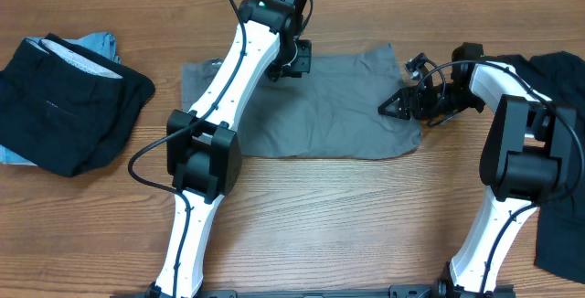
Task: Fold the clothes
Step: 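Fold the right end leftward over the trousers with the right gripper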
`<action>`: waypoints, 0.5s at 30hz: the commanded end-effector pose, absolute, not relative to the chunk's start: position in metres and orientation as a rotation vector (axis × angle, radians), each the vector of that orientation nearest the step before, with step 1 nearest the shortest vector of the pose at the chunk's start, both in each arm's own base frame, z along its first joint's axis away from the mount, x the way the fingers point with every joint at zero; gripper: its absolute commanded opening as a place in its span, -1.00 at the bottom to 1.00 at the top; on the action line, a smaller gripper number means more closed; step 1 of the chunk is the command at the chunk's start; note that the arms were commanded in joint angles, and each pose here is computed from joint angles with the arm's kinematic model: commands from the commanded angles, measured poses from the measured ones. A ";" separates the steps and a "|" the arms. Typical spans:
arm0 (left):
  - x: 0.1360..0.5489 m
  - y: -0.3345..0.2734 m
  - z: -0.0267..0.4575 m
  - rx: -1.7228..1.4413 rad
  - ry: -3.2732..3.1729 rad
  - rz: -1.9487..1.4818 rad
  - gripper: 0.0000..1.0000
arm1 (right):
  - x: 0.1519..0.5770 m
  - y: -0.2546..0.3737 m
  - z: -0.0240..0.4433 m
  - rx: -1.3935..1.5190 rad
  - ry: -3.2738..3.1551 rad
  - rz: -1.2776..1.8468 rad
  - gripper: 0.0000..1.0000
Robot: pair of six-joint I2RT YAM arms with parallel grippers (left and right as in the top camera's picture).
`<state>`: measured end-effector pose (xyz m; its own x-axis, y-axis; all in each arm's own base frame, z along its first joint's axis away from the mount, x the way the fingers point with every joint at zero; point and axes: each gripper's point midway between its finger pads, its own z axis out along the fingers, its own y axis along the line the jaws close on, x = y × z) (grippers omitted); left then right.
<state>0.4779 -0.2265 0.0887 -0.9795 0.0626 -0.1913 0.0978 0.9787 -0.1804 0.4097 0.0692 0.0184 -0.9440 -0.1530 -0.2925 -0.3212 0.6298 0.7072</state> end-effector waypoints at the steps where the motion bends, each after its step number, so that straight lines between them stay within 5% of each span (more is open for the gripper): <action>1: 0.473 -0.234 0.084 0.127 2.953 -0.298 -0.64 | 0.397 0.075 -0.002 -0.381 2.677 1.260 0.26; 11: 0.461 -0.225 0.054 0.101 3.015 -0.232 -0.68 | 0.403 0.083 0.005 -0.373 2.602 1.336 0.27; 15: 0.454 -0.222 0.035 0.099 3.045 -0.215 -0.69 | 0.404 0.084 0.006 -0.375 2.589 1.344 0.46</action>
<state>0.4596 -0.2242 0.0474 -0.9912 0.0738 -0.1102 0.0902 0.9842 -0.1526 0.4112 0.0808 0.0232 -0.9392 -0.1135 -0.3241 -0.3311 0.5494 0.7672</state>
